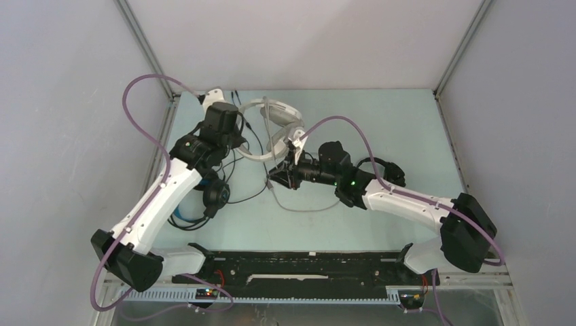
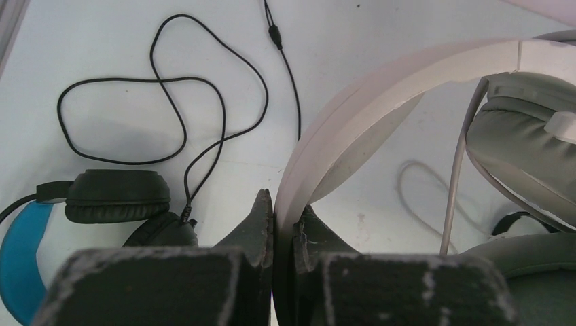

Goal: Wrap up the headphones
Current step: Wrap the headphones cable around the headphones.

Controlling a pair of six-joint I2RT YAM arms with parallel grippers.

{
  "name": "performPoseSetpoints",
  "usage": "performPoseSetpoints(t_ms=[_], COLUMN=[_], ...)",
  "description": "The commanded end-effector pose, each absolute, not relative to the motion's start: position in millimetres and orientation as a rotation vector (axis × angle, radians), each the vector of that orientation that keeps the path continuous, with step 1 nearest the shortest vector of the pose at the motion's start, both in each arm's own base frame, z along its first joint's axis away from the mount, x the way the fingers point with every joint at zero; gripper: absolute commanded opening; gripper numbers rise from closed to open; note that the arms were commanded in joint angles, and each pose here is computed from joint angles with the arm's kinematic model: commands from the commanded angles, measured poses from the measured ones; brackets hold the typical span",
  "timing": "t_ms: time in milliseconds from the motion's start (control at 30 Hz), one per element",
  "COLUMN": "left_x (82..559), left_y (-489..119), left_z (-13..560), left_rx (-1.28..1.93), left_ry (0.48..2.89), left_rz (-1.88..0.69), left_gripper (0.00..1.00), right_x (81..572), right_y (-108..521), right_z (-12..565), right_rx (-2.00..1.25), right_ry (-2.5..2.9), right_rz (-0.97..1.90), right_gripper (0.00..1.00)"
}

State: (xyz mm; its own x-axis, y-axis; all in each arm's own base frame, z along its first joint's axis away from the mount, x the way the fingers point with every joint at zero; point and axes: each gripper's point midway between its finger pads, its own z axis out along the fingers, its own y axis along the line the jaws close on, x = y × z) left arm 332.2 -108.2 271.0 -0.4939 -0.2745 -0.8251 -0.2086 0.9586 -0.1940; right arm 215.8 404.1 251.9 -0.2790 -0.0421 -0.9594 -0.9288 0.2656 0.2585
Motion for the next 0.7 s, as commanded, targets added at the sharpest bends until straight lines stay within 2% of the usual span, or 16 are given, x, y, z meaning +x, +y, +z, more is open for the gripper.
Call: performPoseSetpoints(t_ms=[0,300,667], left_x=[335.5,323.0,308.2], left_y=[-116.2,-117.5,-122.7], left_z=[353.9,373.3,396.4], left_rx=[-0.454,-0.441,-0.392], left_ry=[1.886,1.873,1.855], left_rz=[-0.316,-0.374,-0.457], left_gripper=[0.00,0.00,0.00], right_x=[220.5,214.1,218.7], right_y=[400.1,396.1,385.5], right_z=[262.3,234.0,193.8], right_rx=[-0.955,-1.054,-1.107], right_ry=[1.388,1.195,1.163], right_rz=[1.074,1.003,0.998], right_gripper=[0.23,0.31,0.32])
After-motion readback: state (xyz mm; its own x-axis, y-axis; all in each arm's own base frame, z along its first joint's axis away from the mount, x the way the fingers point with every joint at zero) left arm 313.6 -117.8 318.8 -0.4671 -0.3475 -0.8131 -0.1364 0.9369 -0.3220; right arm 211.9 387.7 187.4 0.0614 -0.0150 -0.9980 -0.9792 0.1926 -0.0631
